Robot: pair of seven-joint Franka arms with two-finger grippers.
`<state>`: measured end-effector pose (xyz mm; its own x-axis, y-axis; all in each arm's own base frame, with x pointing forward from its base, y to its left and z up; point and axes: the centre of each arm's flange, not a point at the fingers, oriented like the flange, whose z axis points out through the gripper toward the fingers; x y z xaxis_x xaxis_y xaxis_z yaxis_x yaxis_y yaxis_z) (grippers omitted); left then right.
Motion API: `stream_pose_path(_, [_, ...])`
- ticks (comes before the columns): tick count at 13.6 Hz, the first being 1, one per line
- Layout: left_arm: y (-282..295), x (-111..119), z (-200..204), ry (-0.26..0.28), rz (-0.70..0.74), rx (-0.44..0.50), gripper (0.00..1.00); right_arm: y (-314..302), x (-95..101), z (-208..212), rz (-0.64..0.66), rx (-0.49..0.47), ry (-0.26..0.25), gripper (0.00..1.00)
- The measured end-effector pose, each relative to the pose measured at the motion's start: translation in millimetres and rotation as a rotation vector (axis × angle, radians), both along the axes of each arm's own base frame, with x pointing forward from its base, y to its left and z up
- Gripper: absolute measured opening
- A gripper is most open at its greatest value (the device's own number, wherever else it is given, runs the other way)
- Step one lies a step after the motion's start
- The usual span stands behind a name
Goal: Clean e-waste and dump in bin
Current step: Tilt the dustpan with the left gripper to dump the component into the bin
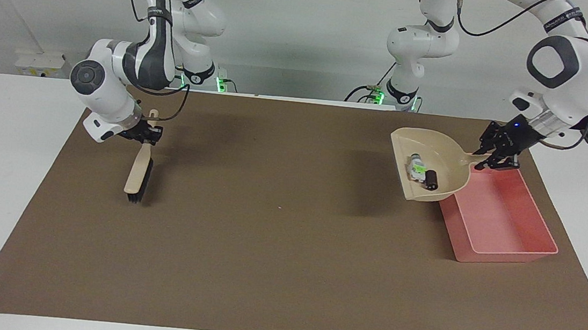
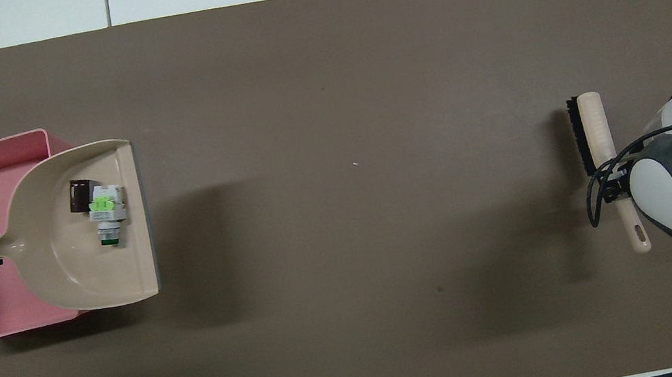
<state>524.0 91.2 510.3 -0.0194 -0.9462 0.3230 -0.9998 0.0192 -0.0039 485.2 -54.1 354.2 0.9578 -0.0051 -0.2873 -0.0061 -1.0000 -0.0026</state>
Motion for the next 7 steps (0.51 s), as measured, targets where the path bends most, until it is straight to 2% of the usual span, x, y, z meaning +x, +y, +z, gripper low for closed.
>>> stream_pose_path(4, [71, -2, 21, -0.046, 0.022, -0.001, 0.33, -23, -4.4, -7, -0.011, 0.012, 0.002, 0.26])
stream_pose_path(7, [119, 1, 38, -0.039, 0.000, 0.115, 0.33, -22, -7.0, -13, -0.008, 0.012, 0.002, 0.26])
